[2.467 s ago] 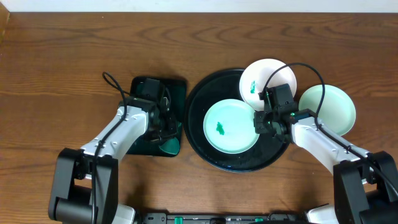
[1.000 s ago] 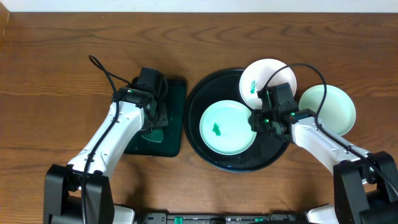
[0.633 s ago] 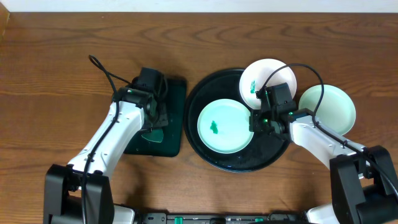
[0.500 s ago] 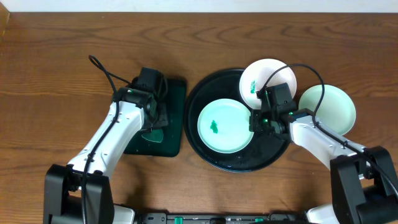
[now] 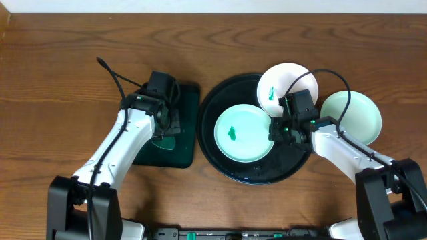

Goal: Clean dirty plates on tray and stack at the side
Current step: 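Grasp the green sponge with the left gripper and lift it, then carry the sponge with the left gripper over the pale green plate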

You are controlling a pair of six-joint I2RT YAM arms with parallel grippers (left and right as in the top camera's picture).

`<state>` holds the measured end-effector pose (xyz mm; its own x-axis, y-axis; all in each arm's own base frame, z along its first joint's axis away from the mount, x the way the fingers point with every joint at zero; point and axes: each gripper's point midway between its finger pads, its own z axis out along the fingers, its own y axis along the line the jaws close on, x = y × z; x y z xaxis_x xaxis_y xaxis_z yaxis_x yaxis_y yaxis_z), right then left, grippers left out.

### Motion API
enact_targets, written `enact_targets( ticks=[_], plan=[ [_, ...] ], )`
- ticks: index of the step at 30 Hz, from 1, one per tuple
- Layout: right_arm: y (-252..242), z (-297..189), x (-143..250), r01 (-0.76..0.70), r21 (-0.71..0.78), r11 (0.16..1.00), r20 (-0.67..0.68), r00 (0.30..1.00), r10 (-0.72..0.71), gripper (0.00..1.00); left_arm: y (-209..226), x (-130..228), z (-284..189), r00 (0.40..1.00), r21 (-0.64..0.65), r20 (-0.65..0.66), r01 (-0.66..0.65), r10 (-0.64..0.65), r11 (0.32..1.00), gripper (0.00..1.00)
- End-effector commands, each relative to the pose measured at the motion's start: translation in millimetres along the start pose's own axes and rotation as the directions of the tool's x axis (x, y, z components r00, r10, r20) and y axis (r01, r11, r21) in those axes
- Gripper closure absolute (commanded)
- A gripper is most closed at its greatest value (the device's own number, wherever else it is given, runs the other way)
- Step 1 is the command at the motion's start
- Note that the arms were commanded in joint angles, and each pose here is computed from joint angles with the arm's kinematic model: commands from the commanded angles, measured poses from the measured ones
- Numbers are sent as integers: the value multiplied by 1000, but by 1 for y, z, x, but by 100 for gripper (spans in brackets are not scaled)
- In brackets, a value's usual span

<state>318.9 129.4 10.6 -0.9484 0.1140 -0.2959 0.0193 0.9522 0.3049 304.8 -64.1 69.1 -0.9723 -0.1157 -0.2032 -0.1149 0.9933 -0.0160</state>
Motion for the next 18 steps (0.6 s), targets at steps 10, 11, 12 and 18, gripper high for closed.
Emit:
enact_targets(
  ticks=[10, 11, 12, 18],
  plan=[
    [10, -12, -9, 57, -34, 998, -1, 998, -57, 99, 5, -52, -68, 989, -55, 139, -37, 44, 998, 93],
    [10, -12, -9, 62, -34, 998, 0, 998, -62, 99, 5, -55, -75, 989, -53, 146, -33, 40, 998, 93],
    [10, -12, -9, 72, -34, 997, 0, 997, -72, 99, 6, -57, -81, 988, -53, 148, -30, 38, 998, 93],
    [15, -11, -4, 120, -38, 992, -11, 993, -120, 99, 9, -52, -84, 993, -65, 110, -30, 37, 997, 93]
  ],
)
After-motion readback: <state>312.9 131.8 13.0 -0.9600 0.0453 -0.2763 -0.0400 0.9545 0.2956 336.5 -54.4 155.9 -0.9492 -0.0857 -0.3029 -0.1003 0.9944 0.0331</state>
